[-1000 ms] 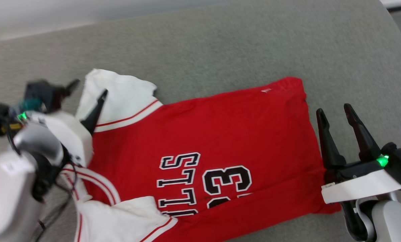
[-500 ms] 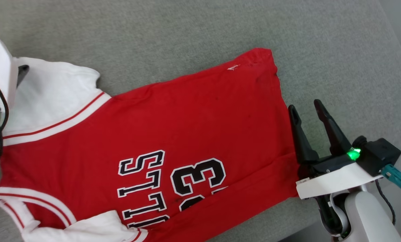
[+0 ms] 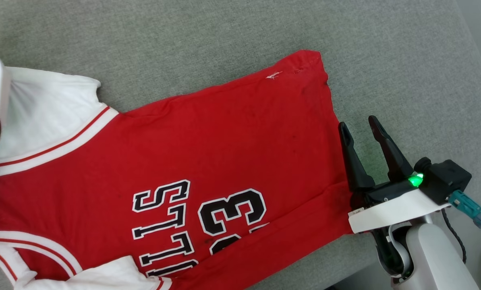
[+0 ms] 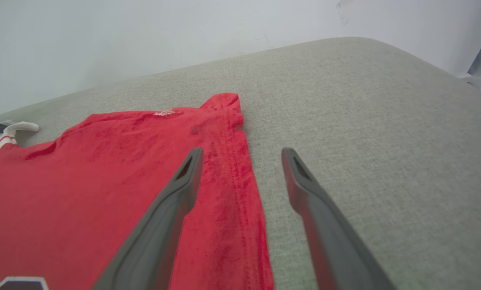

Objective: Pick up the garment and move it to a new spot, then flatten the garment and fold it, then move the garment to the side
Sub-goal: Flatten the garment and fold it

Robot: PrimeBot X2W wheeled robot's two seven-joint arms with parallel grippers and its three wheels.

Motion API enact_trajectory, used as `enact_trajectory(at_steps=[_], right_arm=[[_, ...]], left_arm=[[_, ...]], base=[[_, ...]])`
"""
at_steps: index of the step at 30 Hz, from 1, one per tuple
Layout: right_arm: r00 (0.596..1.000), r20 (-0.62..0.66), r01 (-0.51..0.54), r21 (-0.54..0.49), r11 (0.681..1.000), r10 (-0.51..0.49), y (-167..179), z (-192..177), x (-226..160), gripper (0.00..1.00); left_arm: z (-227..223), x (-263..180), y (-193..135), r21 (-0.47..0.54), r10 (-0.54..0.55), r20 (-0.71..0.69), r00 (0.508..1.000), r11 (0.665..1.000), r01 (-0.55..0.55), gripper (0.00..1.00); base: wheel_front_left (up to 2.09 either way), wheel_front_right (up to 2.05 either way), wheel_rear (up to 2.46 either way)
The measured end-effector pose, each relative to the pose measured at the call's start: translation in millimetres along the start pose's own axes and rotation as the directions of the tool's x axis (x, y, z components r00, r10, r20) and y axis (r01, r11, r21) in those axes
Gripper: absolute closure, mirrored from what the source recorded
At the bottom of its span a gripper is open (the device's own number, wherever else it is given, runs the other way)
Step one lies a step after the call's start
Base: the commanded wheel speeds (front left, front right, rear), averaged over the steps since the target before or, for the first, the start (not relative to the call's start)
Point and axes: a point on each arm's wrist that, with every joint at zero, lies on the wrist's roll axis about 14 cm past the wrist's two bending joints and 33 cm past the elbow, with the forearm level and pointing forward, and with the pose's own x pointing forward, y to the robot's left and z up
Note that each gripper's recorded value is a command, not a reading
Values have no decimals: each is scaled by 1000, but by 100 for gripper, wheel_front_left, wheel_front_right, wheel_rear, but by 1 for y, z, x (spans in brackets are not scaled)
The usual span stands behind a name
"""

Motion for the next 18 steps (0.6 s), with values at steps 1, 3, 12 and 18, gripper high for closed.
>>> enact_trajectory(at_steps=[1,3,12,18], right_arm=[[1000,2,-3,0,1000,3,1,1,1,0],[1000,9,-11,-4,1000,11,3,3,1,0],[999,2,-41,-99,994,41,-9,25,-4,0],[987,-149,-89,-169,982,63,-12,26,2,0]], left_arm=[[1,0,-3,-7,-10,11,1000,1000,10,100],[3,-2,-7,-26,-22,46,999,999,23,100],[49,-77,-35,13,-60,404,913,998,60,100],[43,-124,-48,52,-80,524,848,997,62,100]], base=[[0,0,0],[0,0,0],[0,0,0],[0,0,0]])
